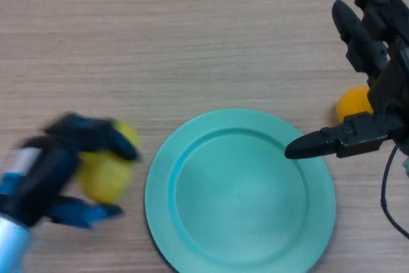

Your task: Pick up the yellow starfruit and place it on the plate

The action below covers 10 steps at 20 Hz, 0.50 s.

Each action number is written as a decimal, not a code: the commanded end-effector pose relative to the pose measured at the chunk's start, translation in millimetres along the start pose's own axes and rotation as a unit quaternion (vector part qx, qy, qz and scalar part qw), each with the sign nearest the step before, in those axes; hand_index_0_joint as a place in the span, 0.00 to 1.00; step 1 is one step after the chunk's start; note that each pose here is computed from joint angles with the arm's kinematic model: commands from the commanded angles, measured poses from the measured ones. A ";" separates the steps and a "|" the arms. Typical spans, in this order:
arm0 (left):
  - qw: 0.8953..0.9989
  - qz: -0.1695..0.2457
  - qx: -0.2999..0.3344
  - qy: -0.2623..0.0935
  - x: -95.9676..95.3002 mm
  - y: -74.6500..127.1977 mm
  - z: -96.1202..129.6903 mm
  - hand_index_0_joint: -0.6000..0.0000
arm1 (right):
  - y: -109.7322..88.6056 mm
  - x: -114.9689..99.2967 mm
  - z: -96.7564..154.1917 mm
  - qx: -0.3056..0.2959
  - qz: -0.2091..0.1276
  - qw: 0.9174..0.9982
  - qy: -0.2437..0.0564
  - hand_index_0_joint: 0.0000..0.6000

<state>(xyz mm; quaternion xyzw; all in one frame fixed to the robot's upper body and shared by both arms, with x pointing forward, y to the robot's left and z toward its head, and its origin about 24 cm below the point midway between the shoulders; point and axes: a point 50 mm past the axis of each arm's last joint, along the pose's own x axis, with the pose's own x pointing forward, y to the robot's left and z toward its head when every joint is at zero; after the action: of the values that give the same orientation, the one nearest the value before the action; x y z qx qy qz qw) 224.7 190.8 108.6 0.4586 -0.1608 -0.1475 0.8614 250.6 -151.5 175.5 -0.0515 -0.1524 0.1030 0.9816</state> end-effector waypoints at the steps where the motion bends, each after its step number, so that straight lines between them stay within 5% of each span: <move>1: 0.998 0.023 0.030 -0.059 2.9 17.0 20.5 0.00 | -9.0 -2.6 35.4 -0.011 -0.019 0.994 -0.108 0.00; 6: 0.997 -0.013 0.024 -0.077 17.2 -28.4 35.0 0.00 | -8.7 -2.8 34.8 -0.010 -0.021 0.994 -0.106 0.00; 9: 0.997 -0.023 0.035 -0.061 30.9 -36.0 34.3 0.00 | -9.7 -3.2 34.7 -0.010 -0.021 0.994 -0.106 0.00; 10: 0.996 0.041 -0.025 -0.074 38.4 -27.6 38.4 0.00 | -10.5 -4.1 35.0 -0.012 -0.022 0.994 -0.108 0.00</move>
<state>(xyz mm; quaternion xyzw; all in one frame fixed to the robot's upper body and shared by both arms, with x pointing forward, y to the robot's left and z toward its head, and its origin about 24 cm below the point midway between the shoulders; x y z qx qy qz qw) 239.6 129.8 82.0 0.4542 -0.1496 -0.2071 0.8535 249.0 -153.7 177.0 -0.0516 -0.1541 0.0976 0.9819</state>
